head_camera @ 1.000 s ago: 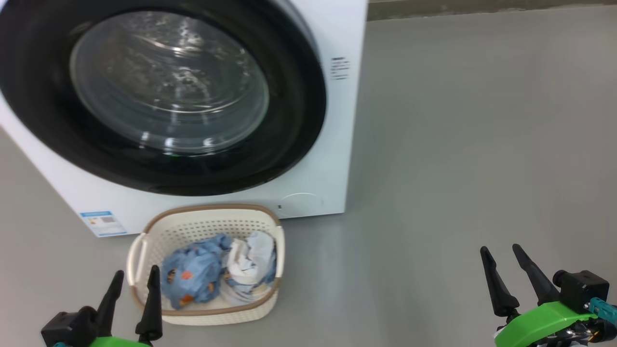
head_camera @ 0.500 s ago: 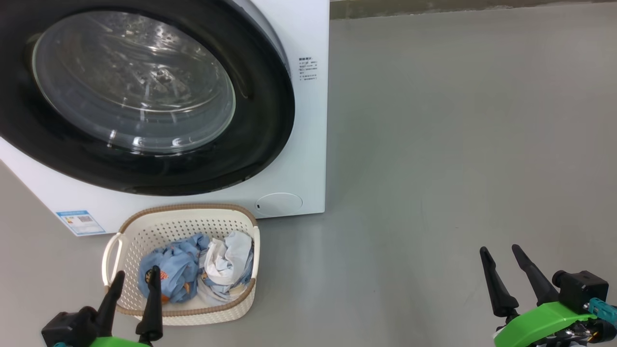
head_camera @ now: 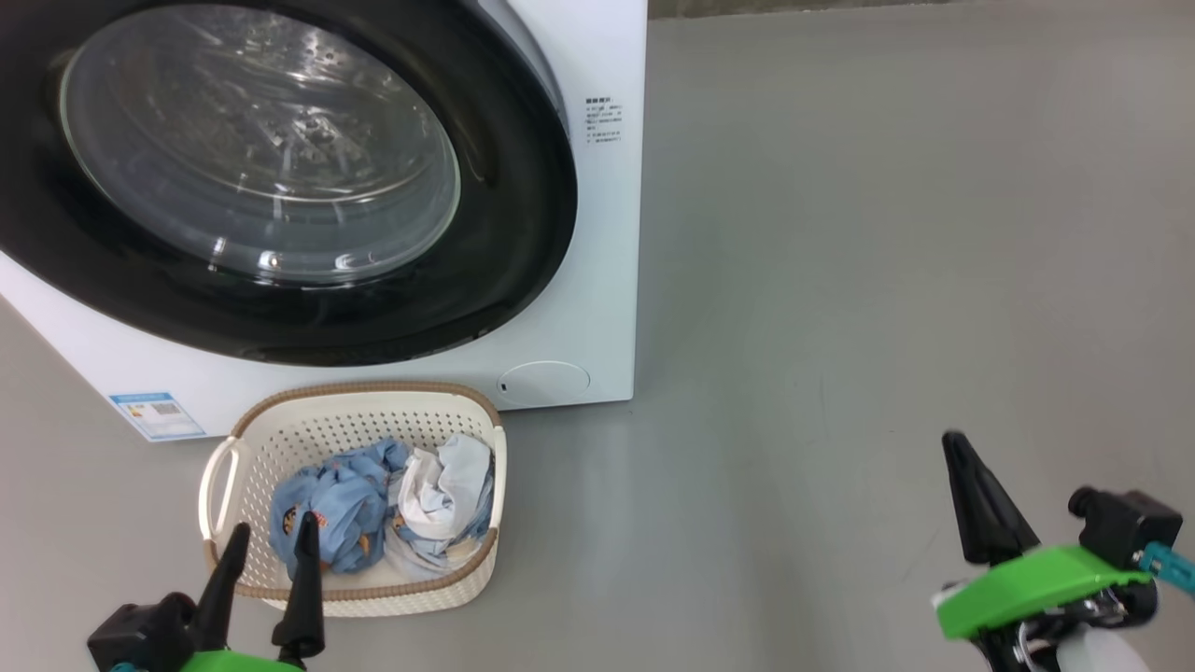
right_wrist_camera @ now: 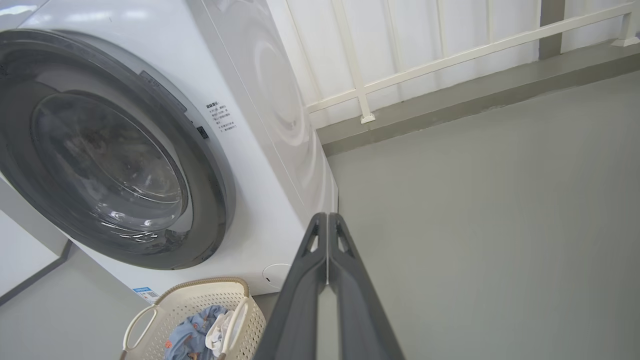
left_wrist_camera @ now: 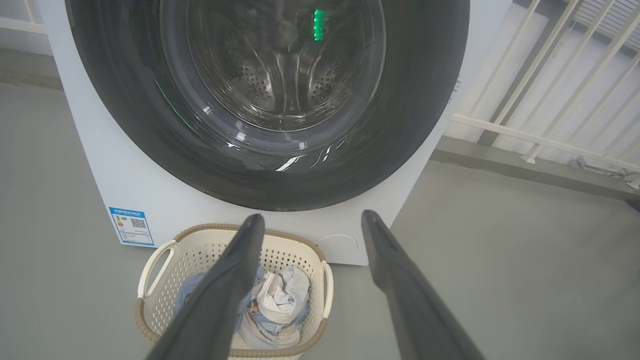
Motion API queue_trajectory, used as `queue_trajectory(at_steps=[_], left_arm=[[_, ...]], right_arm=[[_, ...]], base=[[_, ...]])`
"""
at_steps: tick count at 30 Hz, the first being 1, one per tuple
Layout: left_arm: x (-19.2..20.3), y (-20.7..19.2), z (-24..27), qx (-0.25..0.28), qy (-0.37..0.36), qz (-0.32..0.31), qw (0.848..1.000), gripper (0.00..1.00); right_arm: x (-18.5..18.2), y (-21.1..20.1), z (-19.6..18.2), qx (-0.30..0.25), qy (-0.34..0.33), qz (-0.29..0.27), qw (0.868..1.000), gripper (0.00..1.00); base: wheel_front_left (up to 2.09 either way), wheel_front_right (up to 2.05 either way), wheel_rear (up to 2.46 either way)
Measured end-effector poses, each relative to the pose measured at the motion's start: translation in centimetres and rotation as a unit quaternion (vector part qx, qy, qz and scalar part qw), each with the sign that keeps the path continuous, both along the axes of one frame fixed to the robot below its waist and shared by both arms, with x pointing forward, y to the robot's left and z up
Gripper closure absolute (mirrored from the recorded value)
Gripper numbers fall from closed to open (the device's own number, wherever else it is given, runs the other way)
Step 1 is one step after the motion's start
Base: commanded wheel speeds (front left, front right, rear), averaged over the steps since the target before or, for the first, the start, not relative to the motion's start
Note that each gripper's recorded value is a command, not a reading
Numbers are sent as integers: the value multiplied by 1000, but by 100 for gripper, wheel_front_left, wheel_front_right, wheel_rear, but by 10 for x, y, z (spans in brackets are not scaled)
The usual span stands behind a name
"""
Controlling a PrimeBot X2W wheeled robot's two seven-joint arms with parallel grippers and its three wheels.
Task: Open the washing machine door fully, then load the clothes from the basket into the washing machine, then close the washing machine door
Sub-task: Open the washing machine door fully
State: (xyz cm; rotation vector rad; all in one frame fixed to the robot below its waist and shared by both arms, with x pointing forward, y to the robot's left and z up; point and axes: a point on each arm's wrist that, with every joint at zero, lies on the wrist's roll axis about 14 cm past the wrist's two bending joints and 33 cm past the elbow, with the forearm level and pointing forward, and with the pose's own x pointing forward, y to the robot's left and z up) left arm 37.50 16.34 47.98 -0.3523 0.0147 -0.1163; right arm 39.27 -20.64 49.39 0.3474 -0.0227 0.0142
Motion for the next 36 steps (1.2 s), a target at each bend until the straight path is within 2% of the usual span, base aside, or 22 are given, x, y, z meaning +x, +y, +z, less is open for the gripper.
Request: queue_trajectory(at_steps=[4,8,13,18,23,26,28,33,36], left_arm=[[0,-2,-2,-7,2,2,1000,0],[2,-2,-1,-9,2,4,1000,0],[4,-2,-1,-9,2,5,1000,0],[8,-1,0,-13,0,7,1000,0],[12,-1,-1,-15,2,8,1000,0],[16,0,0,-17,0,9,1000,0],[17,-1,0,-16,0,8,1000,0],[21,0,-1,-18,0,8,1000,0],[25,2,0,-22,0,13,1000,0]], right_arm=[[13,5,16,62,-27,-7,998,100],[29,8,37,127,-59,-11,990,100],[48,10,61,208,-92,-10,974,100],[68,14,79,260,-112,-4,959,100],[89,22,107,331,-142,16,933,100],[100,27,125,357,-159,34,920,100],[103,27,130,363,-164,38,916,100],[120,36,151,409,-179,65,892,100],[132,42,162,444,-179,84,874,100]], base=[[0,0,0],[0,0,0],[0,0,0],[0,0,0],[0,0,0],[0,0,0],[0,0,0],[0,0,0],[0,0,0]])
